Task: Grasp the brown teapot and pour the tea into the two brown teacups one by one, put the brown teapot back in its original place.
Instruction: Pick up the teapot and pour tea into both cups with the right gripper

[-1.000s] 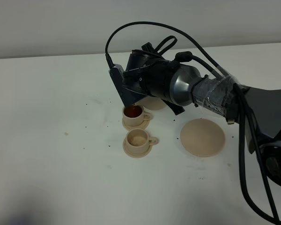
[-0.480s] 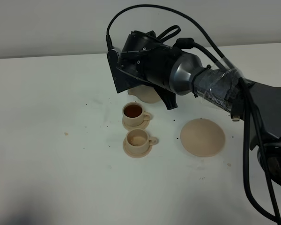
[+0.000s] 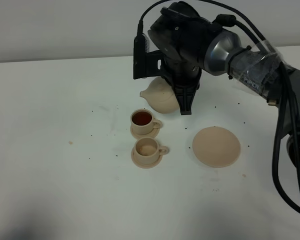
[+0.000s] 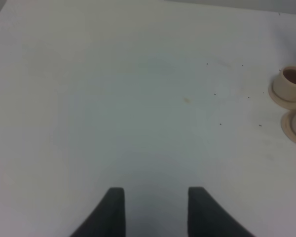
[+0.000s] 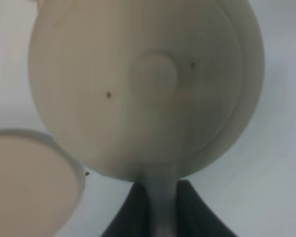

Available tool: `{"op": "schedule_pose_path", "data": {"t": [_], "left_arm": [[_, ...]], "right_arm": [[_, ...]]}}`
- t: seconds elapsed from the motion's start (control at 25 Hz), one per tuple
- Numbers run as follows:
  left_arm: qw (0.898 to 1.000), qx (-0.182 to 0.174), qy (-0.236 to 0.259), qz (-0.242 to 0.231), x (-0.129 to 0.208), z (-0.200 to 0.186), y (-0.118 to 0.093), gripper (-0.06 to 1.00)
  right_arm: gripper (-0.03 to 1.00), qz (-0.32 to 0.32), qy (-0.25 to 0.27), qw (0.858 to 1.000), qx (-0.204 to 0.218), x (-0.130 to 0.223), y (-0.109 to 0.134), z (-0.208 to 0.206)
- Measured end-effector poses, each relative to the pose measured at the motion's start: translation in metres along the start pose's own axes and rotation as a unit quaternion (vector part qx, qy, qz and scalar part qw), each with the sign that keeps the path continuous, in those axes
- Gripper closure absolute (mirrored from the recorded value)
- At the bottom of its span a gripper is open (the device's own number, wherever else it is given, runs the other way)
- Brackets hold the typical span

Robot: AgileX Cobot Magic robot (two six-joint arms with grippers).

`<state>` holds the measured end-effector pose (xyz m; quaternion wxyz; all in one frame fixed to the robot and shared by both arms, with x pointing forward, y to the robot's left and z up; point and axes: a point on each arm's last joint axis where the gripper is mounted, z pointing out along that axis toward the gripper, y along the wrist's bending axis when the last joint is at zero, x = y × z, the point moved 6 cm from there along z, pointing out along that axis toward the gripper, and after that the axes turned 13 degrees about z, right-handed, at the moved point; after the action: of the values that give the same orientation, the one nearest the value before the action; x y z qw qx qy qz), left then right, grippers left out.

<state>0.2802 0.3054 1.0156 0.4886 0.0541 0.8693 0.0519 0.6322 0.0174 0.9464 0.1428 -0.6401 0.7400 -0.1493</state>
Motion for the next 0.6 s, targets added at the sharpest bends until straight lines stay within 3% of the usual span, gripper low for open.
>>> {"op": "schedule_pose_path", "data": {"t": [0.32,0.6], "left_arm": [[1.0,0.0,0.0,0.0,0.0,0.0,0.0,0.62],[1.0,0.0,0.0,0.0,0.0,0.0,0.0,0.62]], "right_arm": [[0.86,0.004,-0.018,0.999,-0.047,0.009,-0.002,0.006],[0.86,-0.035,-0.025,0.997,-0.058,0.018,-0.01,0.01]]}}
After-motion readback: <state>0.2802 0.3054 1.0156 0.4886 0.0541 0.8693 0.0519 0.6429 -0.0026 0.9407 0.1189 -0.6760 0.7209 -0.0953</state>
